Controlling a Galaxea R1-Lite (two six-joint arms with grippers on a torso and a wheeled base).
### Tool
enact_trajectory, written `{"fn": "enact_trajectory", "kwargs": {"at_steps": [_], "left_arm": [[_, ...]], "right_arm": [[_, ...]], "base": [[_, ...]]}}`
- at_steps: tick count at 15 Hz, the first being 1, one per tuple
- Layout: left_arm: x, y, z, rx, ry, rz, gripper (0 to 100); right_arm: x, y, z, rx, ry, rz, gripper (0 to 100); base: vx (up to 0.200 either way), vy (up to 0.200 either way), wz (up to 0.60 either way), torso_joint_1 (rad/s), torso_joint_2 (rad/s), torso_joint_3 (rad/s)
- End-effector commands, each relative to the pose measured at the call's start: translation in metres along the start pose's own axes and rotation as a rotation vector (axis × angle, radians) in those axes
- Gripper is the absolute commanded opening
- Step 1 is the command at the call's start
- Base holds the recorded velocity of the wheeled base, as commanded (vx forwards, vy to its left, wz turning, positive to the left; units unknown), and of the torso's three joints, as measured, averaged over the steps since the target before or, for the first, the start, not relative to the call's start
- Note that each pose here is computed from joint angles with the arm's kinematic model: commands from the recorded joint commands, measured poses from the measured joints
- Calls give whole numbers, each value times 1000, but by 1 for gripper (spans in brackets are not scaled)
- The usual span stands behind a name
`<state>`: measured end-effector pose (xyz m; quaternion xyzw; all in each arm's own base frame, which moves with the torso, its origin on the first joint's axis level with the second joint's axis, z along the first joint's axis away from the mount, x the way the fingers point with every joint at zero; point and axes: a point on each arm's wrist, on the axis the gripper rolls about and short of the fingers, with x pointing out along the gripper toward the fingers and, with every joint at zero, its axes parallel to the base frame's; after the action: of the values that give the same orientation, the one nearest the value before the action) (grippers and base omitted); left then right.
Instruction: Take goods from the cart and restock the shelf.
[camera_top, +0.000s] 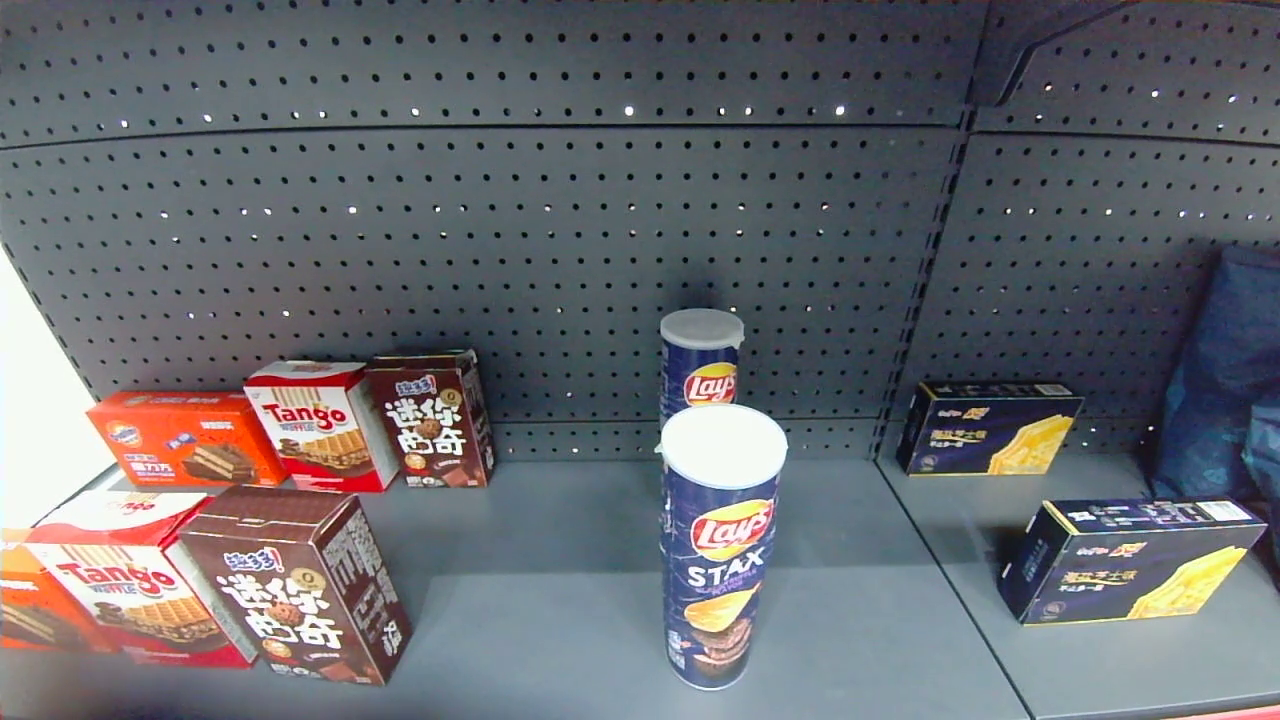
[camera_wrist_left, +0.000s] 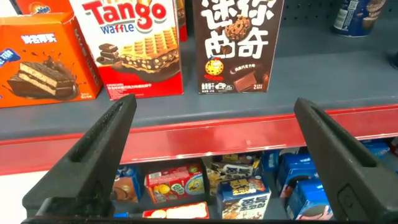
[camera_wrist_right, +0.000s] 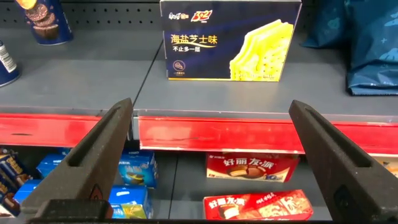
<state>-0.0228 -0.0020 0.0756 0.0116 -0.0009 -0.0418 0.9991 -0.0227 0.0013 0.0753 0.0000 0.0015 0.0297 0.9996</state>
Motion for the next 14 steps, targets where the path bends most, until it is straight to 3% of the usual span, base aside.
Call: {"fn": "enact_trajectory", "kwargs": {"at_steps": [1, 14], "left_arm": [[0, 0, 0, 3, -1, -1, 100], [0, 0, 0, 3, -1, -1, 100]], "right_arm": [[0, 0, 0, -2, -1, 2, 100], [0, 0, 0, 0, -1, 0, 100]], "base": [[0, 0, 0, 0, 0, 0], [-15, 0, 0, 0, 0, 1]]}}
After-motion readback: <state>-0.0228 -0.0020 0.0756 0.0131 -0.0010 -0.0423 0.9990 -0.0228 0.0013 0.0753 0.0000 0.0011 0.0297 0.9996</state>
